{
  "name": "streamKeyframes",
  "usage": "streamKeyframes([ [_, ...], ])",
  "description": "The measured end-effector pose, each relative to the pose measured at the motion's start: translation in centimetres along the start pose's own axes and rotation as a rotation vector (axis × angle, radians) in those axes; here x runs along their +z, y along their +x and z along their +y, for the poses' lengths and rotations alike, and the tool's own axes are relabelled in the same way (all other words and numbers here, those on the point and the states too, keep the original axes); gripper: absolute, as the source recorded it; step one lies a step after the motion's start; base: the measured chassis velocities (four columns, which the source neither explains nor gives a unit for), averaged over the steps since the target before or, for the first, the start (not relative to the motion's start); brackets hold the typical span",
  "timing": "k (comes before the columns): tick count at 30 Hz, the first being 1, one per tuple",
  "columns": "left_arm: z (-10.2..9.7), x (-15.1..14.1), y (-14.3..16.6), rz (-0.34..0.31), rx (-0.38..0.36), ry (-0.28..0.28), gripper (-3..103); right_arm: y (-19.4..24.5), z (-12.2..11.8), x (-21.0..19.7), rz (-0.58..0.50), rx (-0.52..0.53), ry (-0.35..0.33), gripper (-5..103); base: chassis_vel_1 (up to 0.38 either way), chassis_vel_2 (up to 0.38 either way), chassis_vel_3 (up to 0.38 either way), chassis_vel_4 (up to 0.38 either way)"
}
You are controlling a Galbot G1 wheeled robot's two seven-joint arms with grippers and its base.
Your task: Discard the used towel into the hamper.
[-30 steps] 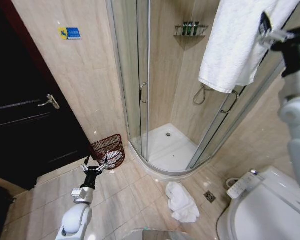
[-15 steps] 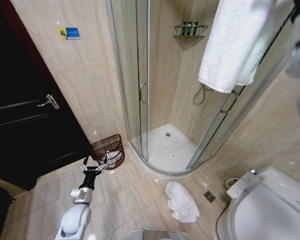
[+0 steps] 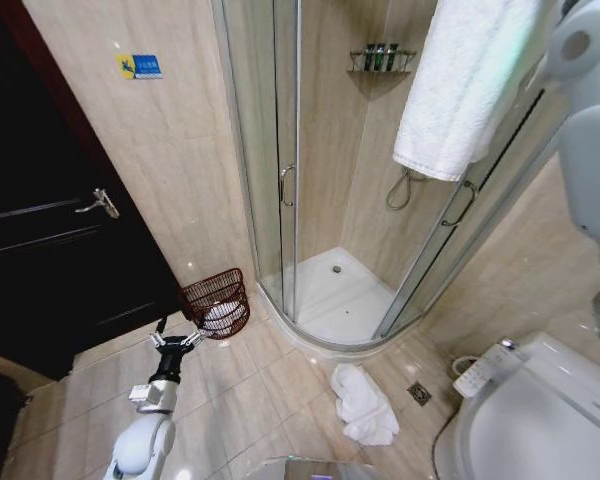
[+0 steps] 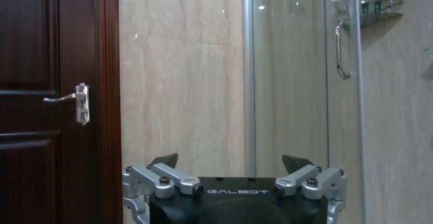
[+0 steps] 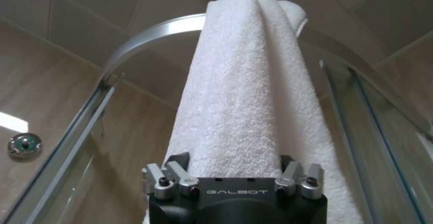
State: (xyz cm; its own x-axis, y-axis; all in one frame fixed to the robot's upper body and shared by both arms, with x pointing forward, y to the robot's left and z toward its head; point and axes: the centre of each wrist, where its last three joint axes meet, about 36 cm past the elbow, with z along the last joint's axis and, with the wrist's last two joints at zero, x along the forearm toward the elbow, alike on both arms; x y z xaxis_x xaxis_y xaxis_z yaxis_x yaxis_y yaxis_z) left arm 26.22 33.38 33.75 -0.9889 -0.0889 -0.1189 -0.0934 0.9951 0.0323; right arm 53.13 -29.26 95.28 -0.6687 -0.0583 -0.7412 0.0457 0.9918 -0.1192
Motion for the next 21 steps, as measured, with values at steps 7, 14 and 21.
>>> streamKeyframes([
  [7, -0.02, 0.52, -0.08, -0.021, -0.01, 0.0, 100, -0.31, -0.78, -0.31, 0.0, 0.011, 0.008, 52, 0.0, 0.0, 0.0, 0.0],
  [14, -0.04, 0.48, -0.85, -0.059, -0.035, 0.002, 100, -0.64, -0.77, -0.34, 0.004, 0.007, 0.002, 30, 0.0, 0.0, 0.0, 0.0],
  [21, -0.04, 0.63, -0.63, -0.061, -0.034, 0.002, 100, -0.36, -0.83, -0.14, 0.01, 0.004, -0.001, 6, 0.0, 0.0, 0.0, 0.0],
])
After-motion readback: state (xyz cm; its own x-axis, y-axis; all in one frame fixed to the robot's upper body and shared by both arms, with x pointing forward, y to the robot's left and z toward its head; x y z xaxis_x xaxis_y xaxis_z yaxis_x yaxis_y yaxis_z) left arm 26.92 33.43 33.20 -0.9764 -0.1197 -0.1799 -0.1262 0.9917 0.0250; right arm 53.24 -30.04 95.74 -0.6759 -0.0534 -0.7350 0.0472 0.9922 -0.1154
